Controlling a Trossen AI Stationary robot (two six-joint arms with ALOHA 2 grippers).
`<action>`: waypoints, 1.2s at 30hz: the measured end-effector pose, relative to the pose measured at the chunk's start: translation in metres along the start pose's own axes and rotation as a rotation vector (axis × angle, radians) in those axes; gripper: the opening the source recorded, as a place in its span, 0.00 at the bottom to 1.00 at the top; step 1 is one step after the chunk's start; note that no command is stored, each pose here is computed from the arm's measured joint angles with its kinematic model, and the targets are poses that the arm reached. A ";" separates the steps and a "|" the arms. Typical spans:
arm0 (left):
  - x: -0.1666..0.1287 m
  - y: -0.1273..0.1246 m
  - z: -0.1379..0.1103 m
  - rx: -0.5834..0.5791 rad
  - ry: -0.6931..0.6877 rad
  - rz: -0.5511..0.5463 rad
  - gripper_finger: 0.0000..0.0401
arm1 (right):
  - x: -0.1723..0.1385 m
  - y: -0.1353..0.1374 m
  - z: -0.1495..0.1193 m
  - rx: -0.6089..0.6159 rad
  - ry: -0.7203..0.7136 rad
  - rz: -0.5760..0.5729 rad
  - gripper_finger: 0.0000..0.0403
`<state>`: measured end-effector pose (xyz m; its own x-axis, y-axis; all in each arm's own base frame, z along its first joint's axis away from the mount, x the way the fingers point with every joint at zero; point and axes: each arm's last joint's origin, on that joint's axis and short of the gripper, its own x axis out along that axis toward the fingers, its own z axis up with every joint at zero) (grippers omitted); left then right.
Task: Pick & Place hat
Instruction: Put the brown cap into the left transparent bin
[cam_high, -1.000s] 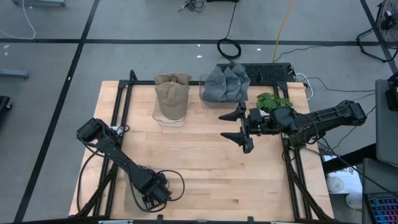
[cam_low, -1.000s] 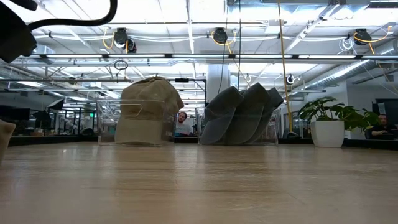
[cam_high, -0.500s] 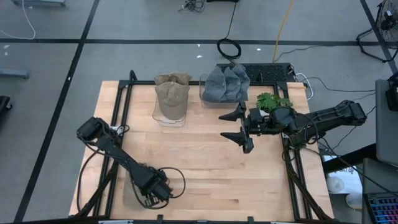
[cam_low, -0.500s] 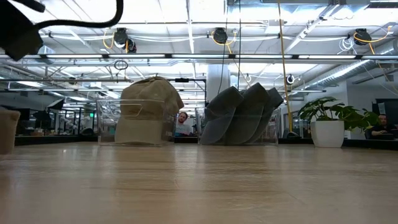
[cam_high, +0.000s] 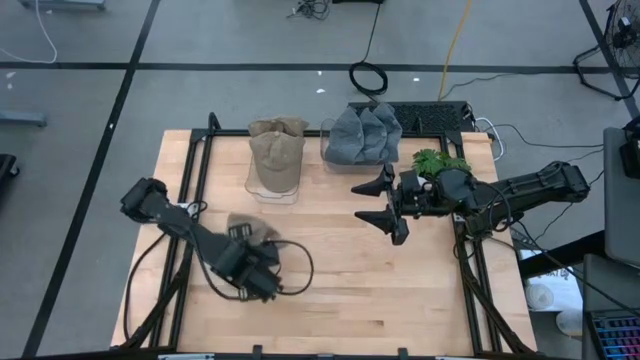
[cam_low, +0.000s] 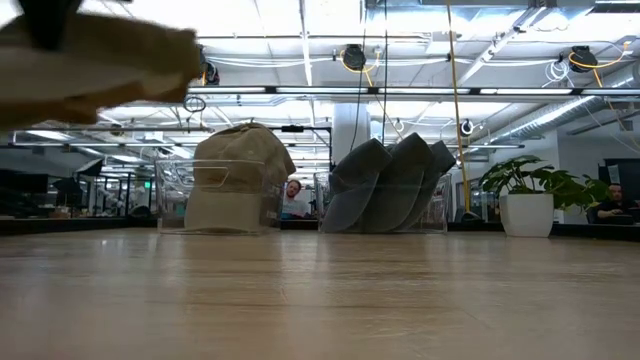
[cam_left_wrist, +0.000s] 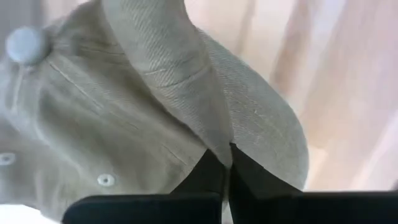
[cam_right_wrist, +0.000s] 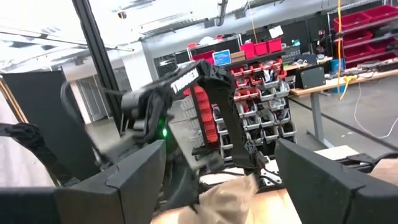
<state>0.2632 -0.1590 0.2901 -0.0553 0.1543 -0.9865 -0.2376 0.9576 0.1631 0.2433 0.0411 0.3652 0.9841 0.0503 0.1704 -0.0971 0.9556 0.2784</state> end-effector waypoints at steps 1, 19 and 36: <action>-0.006 0.004 0.000 0.011 -0.026 0.013 0.00 | 0.000 0.000 0.000 0.012 0.000 0.000 0.72; -0.093 0.090 0.009 -0.029 -0.523 0.151 0.00 | -0.001 -0.006 0.002 0.172 -0.072 -0.198 0.72; -0.141 0.145 0.045 -0.122 -0.872 0.258 0.00 | 0.009 -0.024 -0.005 0.334 -0.203 -0.469 0.71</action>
<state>0.2798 -0.0312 0.4520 0.6190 0.5360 -0.5741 -0.4227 0.8434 0.3317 0.2555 0.0200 0.3548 0.8884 -0.4414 0.1260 0.2655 0.7180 0.6434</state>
